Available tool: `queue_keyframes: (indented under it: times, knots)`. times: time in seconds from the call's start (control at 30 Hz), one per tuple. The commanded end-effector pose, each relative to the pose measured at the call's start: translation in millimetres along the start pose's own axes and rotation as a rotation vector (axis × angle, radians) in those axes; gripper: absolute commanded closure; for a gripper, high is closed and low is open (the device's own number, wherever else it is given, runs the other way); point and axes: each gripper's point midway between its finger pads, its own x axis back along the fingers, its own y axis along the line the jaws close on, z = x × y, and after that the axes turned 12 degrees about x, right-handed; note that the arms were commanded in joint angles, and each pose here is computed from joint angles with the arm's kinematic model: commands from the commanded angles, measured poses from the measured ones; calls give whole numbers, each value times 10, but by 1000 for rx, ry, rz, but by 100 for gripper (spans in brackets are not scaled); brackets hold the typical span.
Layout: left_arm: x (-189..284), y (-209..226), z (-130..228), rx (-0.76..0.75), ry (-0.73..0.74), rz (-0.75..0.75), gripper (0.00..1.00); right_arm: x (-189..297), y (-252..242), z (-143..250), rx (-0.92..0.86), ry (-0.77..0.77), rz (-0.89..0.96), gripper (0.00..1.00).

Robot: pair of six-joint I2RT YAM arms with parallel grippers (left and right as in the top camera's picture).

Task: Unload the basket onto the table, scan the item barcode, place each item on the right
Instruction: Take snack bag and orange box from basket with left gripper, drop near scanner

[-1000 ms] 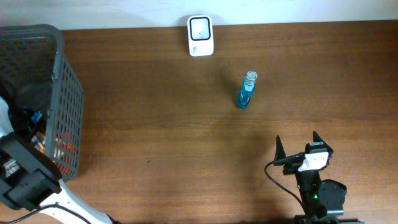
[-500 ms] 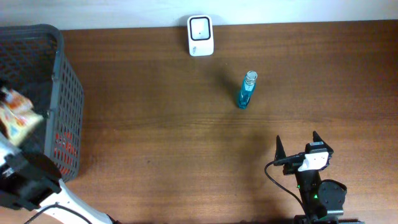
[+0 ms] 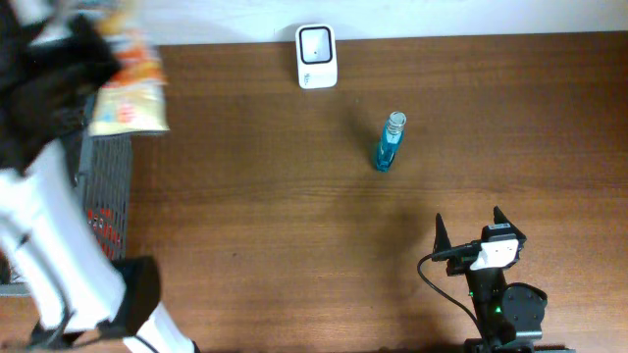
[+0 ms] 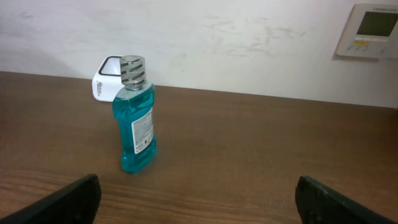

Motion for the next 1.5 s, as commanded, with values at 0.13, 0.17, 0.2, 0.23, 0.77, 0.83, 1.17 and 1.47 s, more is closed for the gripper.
queue_keyframes:
  times: [0.13, 0.17, 0.2, 0.23, 0.77, 0.83, 1.17, 1.47]
  knots:
    - [-1897, -332, 1408, -260, 385, -206, 100, -2, 12, 27, 7, 4, -1, 2]
    - [-2086, -323, 1553, -280, 408, -229, 100, -2, 12, 27, 7, 4, -1, 2]
    - [-2291, -314, 1733, -301, 440, -247, 100, -2, 12, 27, 7, 4, -1, 2]
    - [-2444, -297, 1882, -316, 468, -261, 100, -2, 12, 27, 7, 4, -1, 2]
    - [-3039, -568, 2901, -417, 556, -239, 27, -2, 12, 28, 7, 4, -1, 2]
    - [-2711, -680, 2396, -364, 479, -188, 27, -2, 12, 27, 6, 4, -1, 2]
    - [-870, -85, 43, -174, 14, -100, 20, -2, 12, 27, 7, 4, -1, 2]
    - [219, 1514, -975, 147, -252, -359, 11, -2, 12, 27, 7, 4, -1, 2]
